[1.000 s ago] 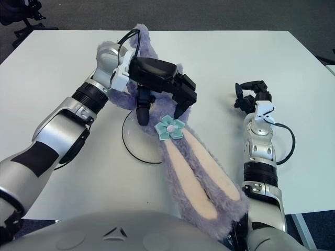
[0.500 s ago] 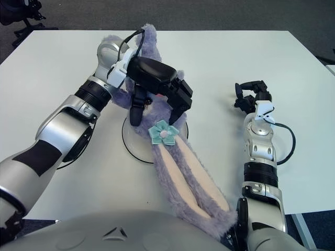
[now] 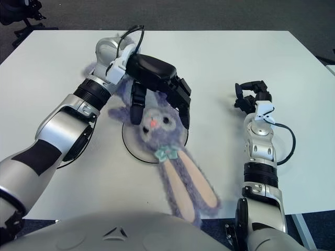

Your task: Put the doll into the plate.

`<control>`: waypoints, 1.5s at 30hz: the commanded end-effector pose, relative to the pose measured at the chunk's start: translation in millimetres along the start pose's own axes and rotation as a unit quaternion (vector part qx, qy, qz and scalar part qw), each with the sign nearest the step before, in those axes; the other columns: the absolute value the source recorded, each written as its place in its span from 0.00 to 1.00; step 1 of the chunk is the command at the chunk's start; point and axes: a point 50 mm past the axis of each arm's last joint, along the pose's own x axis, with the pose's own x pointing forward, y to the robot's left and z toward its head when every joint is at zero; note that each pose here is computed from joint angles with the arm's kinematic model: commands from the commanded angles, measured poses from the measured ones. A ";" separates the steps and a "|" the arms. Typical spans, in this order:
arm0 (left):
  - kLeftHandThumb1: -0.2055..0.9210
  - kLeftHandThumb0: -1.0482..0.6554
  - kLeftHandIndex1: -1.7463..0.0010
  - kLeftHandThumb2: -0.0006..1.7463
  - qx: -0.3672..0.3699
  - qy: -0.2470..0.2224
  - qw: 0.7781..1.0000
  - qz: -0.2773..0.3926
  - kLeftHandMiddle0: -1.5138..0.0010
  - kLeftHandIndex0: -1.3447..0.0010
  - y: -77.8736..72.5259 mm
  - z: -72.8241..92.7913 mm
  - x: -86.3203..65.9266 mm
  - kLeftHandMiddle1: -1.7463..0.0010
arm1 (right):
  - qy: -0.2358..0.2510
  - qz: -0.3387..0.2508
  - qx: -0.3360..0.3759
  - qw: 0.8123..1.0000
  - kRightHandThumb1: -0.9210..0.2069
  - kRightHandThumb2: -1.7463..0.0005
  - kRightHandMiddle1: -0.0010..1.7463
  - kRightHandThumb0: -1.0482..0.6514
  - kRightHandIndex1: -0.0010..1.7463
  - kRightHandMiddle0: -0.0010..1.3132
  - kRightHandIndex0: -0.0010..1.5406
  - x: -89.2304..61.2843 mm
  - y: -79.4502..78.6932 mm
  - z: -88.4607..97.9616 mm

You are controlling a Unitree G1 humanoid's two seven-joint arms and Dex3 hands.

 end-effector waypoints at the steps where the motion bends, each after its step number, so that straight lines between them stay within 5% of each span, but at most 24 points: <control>1: 1.00 0.22 0.98 0.12 0.011 0.003 1.000 -0.006 0.59 0.72 6.9 2.8 -0.1 0.98 | 0.044 0.009 -0.011 0.999 0.00 0.76 0.93 0.41 0.98 0.24 0.46 -7.5 2.7 -19.1; 33: 1.00 0.04 1.00 0.41 -0.042 0.020 0.998 0.031 0.61 0.82 5.4 1.9 -0.6 1.00 | 0.043 0.006 0.007 0.999 0.00 0.77 0.92 0.41 0.98 0.25 0.45 -5.0 3.8 -23.1; 37: 1.00 0.04 1.00 0.46 -0.067 0.073 0.989 0.114 0.60 0.82 6.4 -5.7 -7.9 1.00 | 0.053 0.001 0.014 0.999 0.00 0.78 0.91 0.41 0.98 0.27 0.45 -3.8 3.5 -24.6; 45: 1.00 0.05 1.00 0.49 -0.075 0.117 0.978 0.152 0.61 0.82 10.4 -9.0 -15.0 1.00 | 0.027 0.009 -0.054 0.998 0.00 0.77 0.93 0.41 0.94 0.24 0.45 -3.0 2.7 -27.2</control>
